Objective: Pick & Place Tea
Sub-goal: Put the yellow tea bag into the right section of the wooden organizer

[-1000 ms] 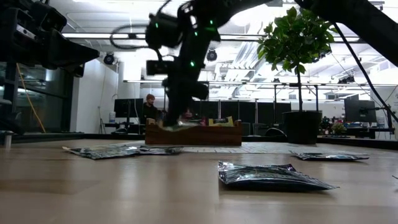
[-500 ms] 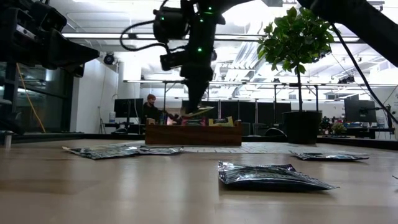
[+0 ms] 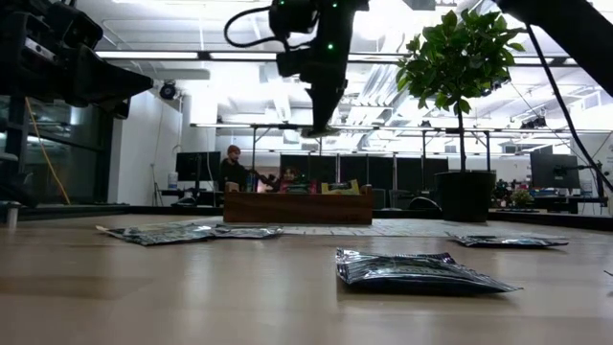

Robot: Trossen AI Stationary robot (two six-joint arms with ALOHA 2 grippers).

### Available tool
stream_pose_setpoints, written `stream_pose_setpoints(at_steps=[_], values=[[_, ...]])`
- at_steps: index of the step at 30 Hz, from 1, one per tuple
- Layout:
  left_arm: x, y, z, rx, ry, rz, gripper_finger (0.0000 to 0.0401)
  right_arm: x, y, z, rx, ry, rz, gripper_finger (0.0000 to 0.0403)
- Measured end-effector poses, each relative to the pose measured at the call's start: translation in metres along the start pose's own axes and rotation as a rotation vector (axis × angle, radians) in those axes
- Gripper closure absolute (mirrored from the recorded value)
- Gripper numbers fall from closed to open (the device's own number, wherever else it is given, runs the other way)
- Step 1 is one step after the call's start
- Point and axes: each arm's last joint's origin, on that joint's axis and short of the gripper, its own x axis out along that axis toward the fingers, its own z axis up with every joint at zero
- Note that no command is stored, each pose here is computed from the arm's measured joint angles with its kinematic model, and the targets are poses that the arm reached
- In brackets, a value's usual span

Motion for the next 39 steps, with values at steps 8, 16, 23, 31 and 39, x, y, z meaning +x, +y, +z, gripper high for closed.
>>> stream_pose_setpoints(at_steps=[8,16,23,31,39], values=[[0.000,0.000,0.000,0.000,0.000,0.000,0.0401,-0.006,-0.014,-0.007,0.050,0.019,-0.011,0.0402],[0.000,0.000,0.000,0.000,0.000,0.000,0.0401,0.006,-0.006,-0.025,0.057,0.021,0.098,0.0402],[0.000,0.000,0.000,0.000,0.000,0.000,0.0401,0.020,-0.004,-0.045,0.046,-0.152,0.021,0.0402],[0.000,0.000,0.000,0.000,0.000,0.000,0.0401,0.061,0.002,-0.063,0.084,-0.169,-0.175,0.0402],[0.000,0.000,0.000,0.000,0.000,0.000,0.0401,0.082,0.004,-0.076,0.115,-0.162,-0.220,0.0403]])
